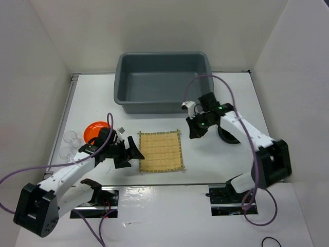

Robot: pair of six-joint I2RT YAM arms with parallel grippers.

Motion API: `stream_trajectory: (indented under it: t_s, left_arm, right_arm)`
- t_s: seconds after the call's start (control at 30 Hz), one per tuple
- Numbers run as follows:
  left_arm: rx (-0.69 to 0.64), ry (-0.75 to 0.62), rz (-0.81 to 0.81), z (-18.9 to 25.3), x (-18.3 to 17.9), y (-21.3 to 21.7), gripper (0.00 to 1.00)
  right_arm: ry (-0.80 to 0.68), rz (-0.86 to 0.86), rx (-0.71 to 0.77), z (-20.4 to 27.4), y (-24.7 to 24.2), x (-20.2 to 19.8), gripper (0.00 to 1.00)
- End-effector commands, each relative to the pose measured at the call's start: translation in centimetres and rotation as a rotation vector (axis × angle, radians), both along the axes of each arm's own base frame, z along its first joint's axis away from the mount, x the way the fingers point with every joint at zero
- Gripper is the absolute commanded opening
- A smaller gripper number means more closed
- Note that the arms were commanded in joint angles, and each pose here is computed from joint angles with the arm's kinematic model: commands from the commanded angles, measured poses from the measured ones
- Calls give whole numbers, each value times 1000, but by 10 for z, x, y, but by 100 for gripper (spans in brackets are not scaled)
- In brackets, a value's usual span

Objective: Place the mixed dishes into the plastic bin

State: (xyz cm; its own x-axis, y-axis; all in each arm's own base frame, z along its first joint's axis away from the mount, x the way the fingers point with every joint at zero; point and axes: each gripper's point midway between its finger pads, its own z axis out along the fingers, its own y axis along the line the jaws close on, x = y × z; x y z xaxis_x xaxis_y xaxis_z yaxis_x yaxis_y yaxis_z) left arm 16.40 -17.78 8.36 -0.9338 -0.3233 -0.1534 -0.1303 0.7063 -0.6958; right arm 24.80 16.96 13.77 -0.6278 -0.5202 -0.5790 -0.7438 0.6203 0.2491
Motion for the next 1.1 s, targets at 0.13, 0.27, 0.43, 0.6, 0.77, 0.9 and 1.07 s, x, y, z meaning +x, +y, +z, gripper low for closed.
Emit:
stream_trajectory:
  t_s: [0.13, 0.27, 0.43, 0.6, 0.77, 0.9, 1.07]
  left_arm:
    - [55, 41, 67, -25, 10, 9, 100]
    - [21, 11, 128, -25, 10, 12, 100]
    - [-108, -76, 151, -18, 6, 11, 100]
    - [-163, -121, 193, -10, 9, 13, 100]
    - [-127, -114, 163, -8, 18, 12, 100]
    - [-126, -70, 130, -13, 22, 6, 100]
    - [-124, -43, 88, -26, 32, 0, 100]
  right_arm:
    - [93, 59, -98, -47, 65, 1, 0]
    - [87, 90, -130, -66, 74, -4, 0]
    - [181, 145, -125, -92, 78, -18, 0]
    - [242, 162, -142, -113, 79, -22, 0]
    - [274, 96, -217, -133, 73, -15, 0]
    - [275, 66, -250, -141, 67, -9, 0]
    - [293, 66, -262, -150, 66, -10, 0]
